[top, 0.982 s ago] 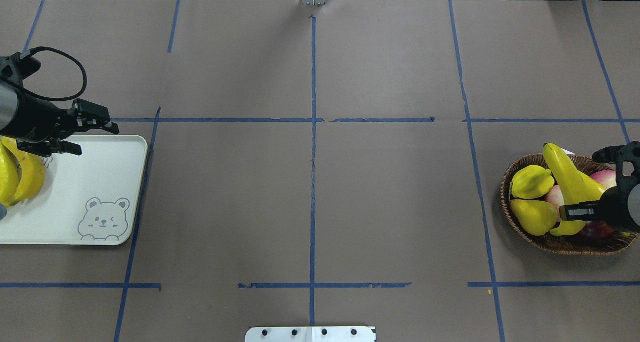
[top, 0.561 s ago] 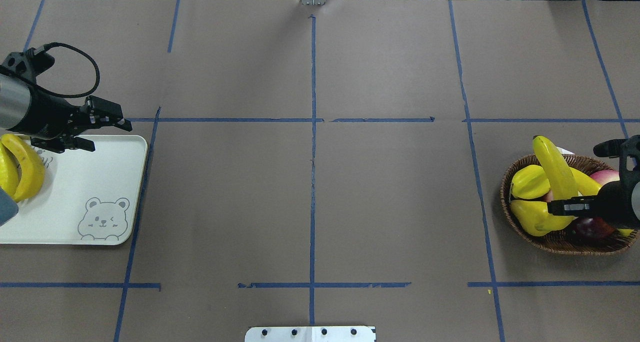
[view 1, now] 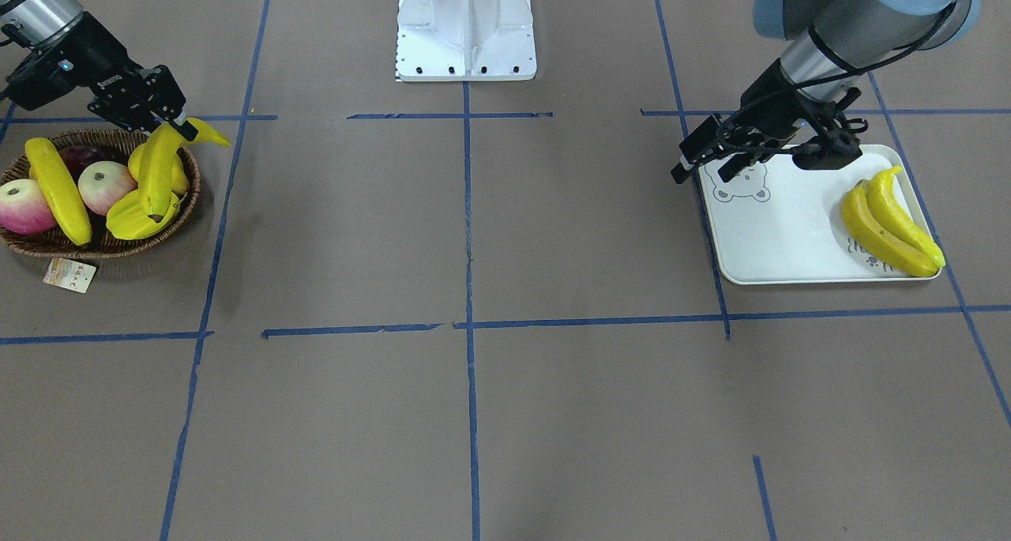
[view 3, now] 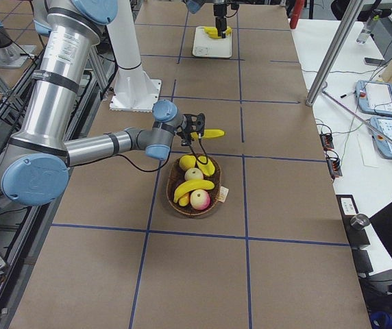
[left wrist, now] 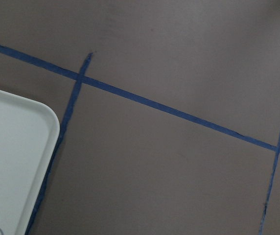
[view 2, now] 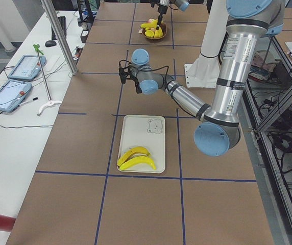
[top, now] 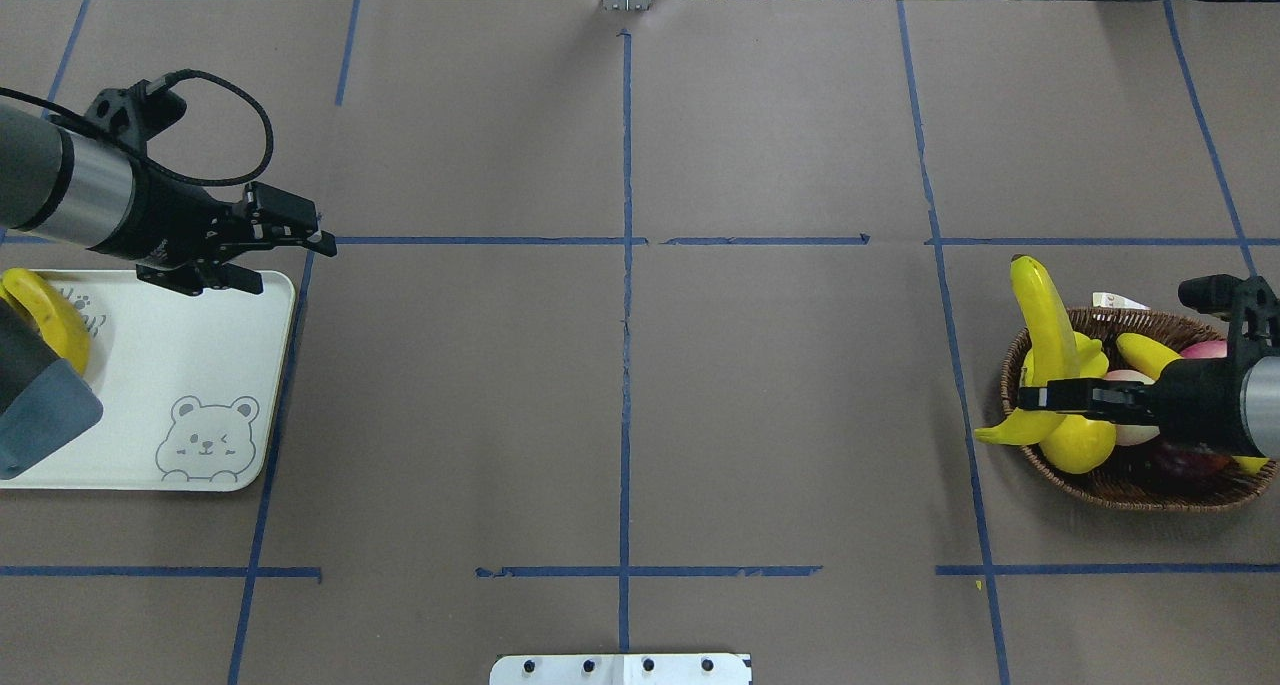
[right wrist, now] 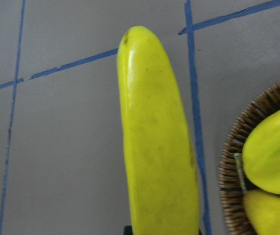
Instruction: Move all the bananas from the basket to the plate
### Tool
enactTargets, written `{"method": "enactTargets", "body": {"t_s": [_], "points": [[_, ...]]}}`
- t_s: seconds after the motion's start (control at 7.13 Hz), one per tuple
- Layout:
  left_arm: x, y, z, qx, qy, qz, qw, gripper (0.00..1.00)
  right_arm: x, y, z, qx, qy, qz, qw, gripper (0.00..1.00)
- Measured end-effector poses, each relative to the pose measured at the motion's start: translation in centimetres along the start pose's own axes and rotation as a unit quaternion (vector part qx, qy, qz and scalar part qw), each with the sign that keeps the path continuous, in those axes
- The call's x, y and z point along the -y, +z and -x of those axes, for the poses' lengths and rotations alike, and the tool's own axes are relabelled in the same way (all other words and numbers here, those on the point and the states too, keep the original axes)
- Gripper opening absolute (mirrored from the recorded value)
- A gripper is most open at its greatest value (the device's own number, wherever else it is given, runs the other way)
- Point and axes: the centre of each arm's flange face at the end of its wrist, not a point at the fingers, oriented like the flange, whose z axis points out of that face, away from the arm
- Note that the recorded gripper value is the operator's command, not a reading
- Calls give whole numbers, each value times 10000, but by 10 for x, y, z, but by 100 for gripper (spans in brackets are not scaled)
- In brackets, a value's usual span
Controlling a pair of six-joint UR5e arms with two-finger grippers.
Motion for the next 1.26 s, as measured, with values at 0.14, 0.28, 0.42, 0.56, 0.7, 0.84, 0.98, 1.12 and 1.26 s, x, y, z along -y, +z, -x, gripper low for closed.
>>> {"method": "enactTargets", "body": {"t_s": [0.14,0.28,0.42,0.56,0.7,0.84,0.98,1.12,1.26], "points": [[-11,6,-35,-210,55,109,9997,100,3,11,21,350,151,2,9993,6],[-25,11,-70,-416,194,208,9987,99,3,21,44,614,231,31,9978,6],[-39,17,-100,-590,351,258,9973,99,2,32,67,838,250,75,9961,6],[-60,29,-127,-730,474,309,9957,100,-2,47,94,1062,212,93,9941,6],[-78,40,-147,-822,509,363,9947,100,-11,63,118,1233,168,83,9922,6],[-92,48,-162,-889,514,417,9938,100,-24,82,142,1332,144,65,9910,6],[-98,57,-179,-927,520,463,9933,100,-33,101,175,1320,150,43,9911,6],[-100,66,-193,-940,523,488,9930,99,-41,119,211,1251,186,18,9920,6],[-99,73,-203,-951,505,449,9932,99,-53,134,248,1170,246,-5,9928,6]]}}
